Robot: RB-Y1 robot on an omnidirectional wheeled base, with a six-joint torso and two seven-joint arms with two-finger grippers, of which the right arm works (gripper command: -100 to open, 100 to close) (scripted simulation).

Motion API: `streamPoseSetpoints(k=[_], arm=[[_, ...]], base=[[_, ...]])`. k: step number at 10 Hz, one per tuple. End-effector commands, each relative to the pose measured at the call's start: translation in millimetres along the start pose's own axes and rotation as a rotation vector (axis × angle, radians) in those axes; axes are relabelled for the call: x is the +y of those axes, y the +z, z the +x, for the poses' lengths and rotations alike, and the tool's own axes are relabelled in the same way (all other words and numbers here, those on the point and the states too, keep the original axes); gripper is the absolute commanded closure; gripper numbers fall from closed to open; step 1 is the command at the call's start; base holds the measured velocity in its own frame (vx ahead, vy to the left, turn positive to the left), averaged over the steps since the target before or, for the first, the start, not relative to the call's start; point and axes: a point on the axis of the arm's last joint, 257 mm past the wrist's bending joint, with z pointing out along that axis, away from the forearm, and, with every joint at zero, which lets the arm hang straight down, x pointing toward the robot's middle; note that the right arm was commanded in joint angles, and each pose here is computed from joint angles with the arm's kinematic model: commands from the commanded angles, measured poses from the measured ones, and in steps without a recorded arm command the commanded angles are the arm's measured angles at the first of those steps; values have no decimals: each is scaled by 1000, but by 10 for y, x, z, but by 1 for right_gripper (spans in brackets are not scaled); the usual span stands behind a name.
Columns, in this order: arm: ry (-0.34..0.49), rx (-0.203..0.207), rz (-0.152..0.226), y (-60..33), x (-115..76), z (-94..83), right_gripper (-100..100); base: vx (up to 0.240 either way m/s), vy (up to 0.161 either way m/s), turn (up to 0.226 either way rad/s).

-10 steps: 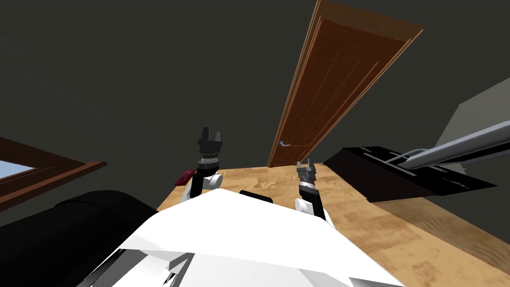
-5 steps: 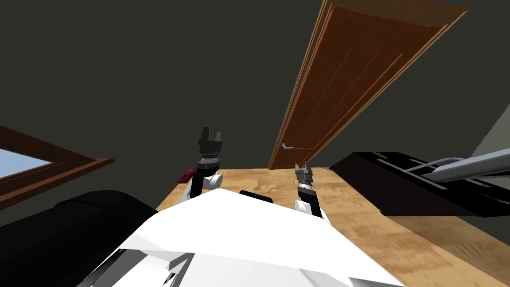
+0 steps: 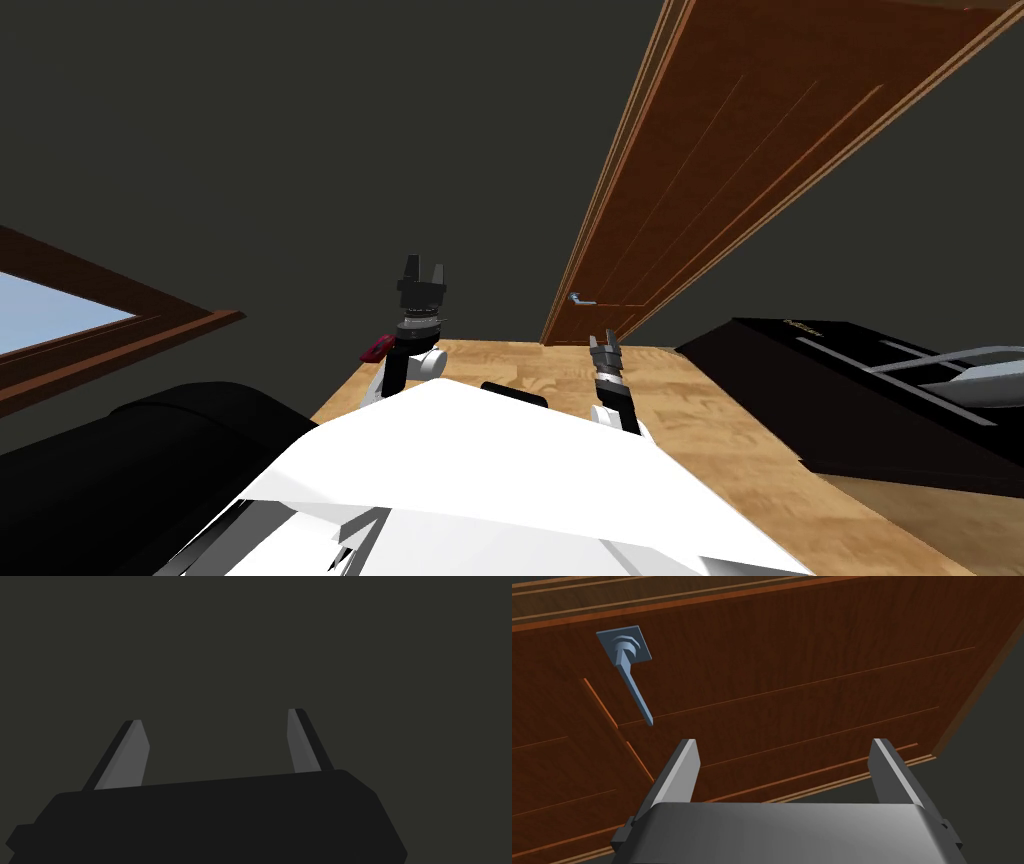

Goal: Pull the door open

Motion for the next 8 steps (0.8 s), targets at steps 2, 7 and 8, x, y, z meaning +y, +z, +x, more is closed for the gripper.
streamPoseSetpoints(k=[2, 7, 8], arm=[[-3, -1, 28, -51, -166, -64, -100], [-13, -1, 90, -190, -541, -233, -100], [-15, -1, 101, -221, -609, -270, -100]], base=[[48, -37, 50], [78, -56, 114], [81, -90, 124]])
